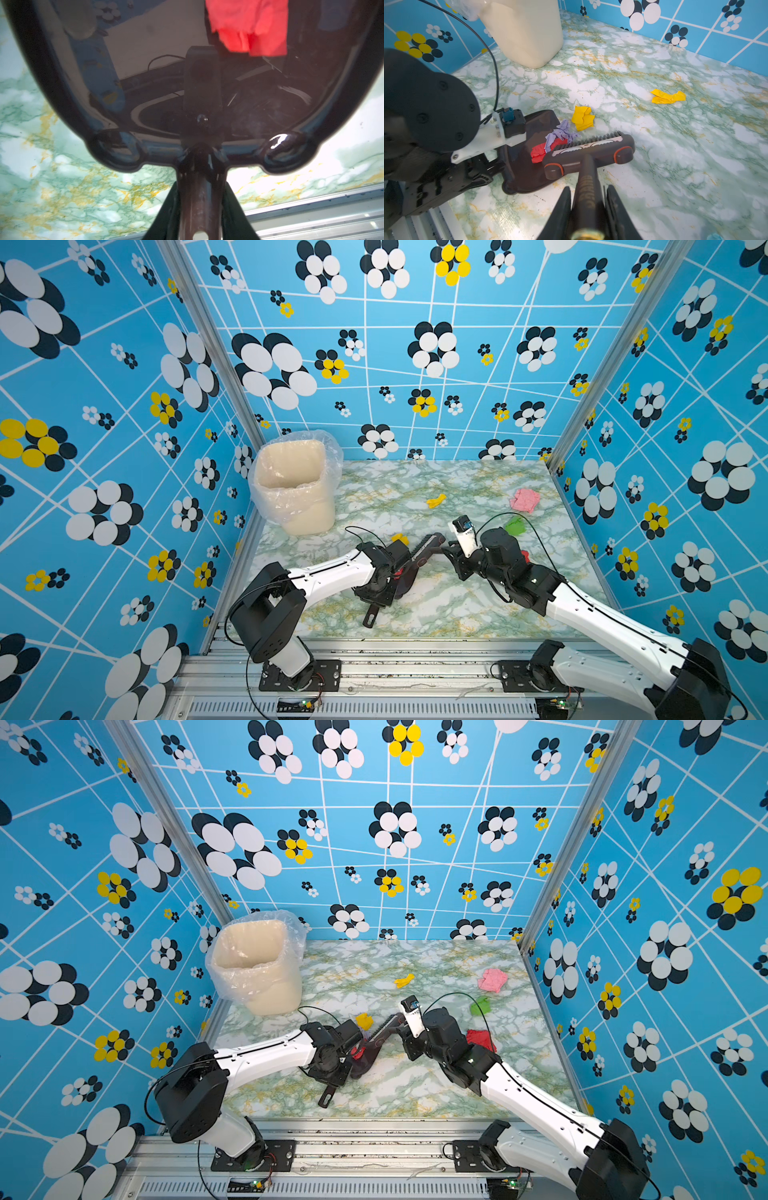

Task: Sweep away the paper scraps from the table
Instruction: 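Brush red, lilac and yellow scraps onto the dustpan with the right gripper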

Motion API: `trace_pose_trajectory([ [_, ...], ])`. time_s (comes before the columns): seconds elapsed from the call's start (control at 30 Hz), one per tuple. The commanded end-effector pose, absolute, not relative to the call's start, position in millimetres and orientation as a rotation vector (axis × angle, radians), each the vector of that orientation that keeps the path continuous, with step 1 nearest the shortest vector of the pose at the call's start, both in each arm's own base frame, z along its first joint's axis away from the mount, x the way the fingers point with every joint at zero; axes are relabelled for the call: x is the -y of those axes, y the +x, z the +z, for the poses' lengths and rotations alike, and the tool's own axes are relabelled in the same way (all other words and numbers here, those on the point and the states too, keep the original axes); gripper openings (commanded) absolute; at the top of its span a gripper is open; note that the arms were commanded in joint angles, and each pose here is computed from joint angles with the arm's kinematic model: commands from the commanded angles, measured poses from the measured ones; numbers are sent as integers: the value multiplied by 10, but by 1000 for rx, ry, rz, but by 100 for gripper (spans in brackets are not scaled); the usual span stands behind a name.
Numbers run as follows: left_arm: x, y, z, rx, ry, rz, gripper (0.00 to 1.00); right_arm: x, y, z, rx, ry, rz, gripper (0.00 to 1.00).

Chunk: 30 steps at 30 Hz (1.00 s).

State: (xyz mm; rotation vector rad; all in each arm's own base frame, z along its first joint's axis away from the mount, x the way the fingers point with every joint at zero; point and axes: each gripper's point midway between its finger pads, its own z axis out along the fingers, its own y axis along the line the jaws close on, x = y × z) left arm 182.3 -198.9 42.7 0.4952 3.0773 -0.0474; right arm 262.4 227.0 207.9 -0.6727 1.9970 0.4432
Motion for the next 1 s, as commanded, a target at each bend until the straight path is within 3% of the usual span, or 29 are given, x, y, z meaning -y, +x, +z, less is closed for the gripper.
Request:
trace_pose_trajectory([
  [0.0,1959,1782,377,-3091,537,-16,0,-2250,2558,2341,-1931,-643,490,0],
  [0.23,1963,1778,375,-3096,544,-14,0,-2073,2920,2755,-1810,-435,355,0],
  [0.43,1994,1770,357,-3104,533,-39,0,-2239,3239,2866,-1760,-315,384,0],
  [0.7,1999,1773,370,-3102,524,-38,0,-2592,3568,2533,-1848,-350,384,0],
  [0.97,1984,1799,376,-3086,507,-26,0,-2606,3415,2168,-1992,-480,356,0],
])
